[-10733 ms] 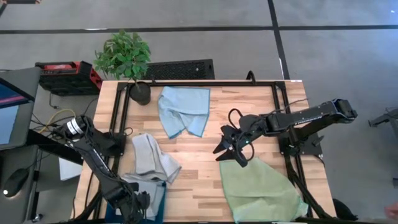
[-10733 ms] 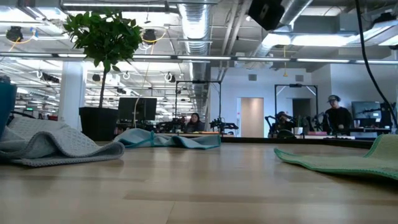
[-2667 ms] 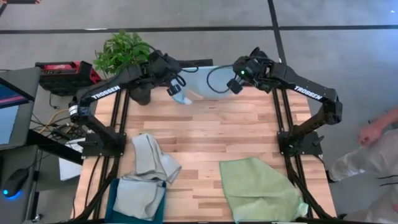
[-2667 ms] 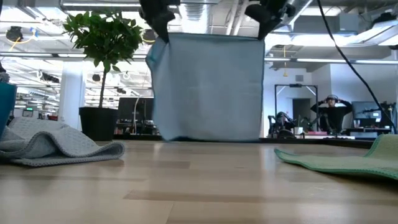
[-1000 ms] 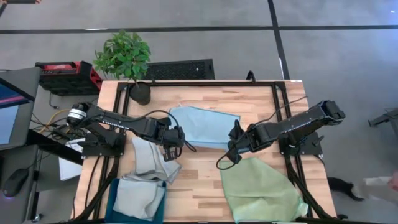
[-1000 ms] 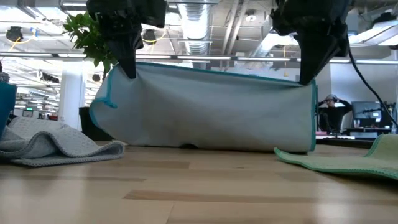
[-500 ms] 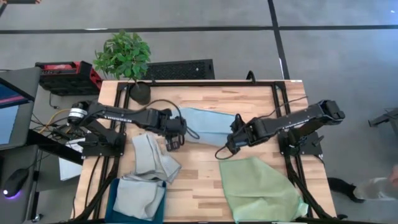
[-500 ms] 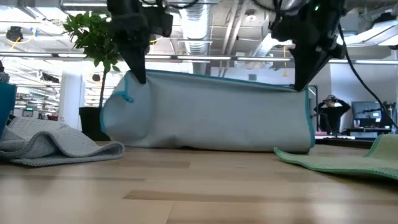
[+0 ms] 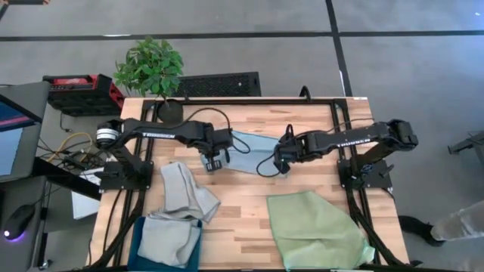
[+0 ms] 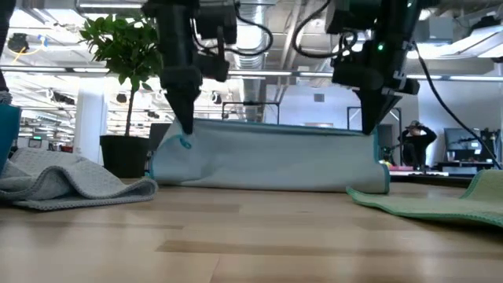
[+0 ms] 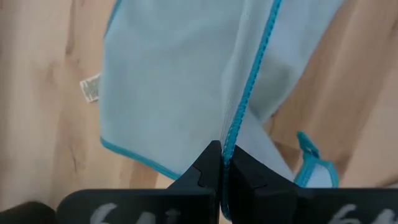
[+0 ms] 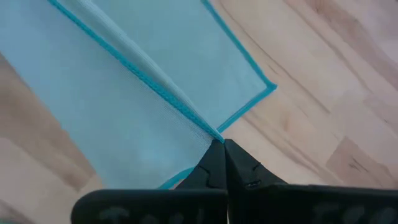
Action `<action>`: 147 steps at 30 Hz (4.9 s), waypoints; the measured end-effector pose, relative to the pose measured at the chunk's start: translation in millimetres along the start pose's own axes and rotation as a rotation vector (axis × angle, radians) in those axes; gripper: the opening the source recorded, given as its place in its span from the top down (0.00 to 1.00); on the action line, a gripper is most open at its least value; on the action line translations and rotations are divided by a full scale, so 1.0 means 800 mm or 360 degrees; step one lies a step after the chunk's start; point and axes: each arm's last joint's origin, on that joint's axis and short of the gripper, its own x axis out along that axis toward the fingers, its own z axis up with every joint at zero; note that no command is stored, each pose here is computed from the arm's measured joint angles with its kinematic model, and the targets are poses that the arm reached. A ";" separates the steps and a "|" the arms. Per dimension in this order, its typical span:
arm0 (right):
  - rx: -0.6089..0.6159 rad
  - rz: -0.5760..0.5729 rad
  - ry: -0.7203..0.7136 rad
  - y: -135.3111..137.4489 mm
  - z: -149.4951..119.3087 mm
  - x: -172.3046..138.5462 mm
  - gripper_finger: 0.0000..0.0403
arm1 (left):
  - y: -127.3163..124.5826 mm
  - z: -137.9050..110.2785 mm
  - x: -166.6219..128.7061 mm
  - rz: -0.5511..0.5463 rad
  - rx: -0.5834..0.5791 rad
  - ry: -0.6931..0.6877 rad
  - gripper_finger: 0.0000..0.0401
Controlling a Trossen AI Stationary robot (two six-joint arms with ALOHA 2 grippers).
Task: Fold microfiber towels
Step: Fold the blue microfiber towel
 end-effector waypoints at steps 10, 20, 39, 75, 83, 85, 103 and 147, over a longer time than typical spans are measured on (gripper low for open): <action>0.0000 0.0025 -0.0013 -0.020 0.018 0.024 0.99 | 0.051 0.006 0.018 0.0043 -0.0110 0.0024 1.00; -0.0027 0.0008 -0.0038 -0.039 0.037 0.033 0.99 | 0.076 0.008 0.025 0.0055 -0.0108 -0.0001 1.00; -0.0023 0.0100 0.0045 -0.039 0.035 0.035 0.93 | 0.079 0.016 0.051 0.0203 -0.0033 0.0037 0.97; -0.1140 0.0690 -0.0005 0.002 0.015 0.024 0.45 | 0.052 -0.011 -0.058 -0.0317 -0.0153 -0.0303 0.68; -0.1087 0.0636 -0.0020 -0.001 -0.001 0.050 0.45 | 0.051 -0.022 -0.088 -0.0330 -0.0196 -0.0426 0.68; -0.1054 0.0618 -0.0011 -0.004 -0.004 0.057 0.45 | 0.052 -0.024 -0.094 -0.0330 -0.0199 -0.0457 0.68; -0.1007 0.0593 -0.0062 -0.020 -0.029 0.098 0.45 | 0.054 -0.023 -0.104 -0.0336 -0.0237 -0.0566 0.68; -0.1150 0.0572 -0.0446 0.046 0.138 0.062 0.99 | 0.042 -0.023 -0.105 -0.0384 -0.0263 -0.0547 0.68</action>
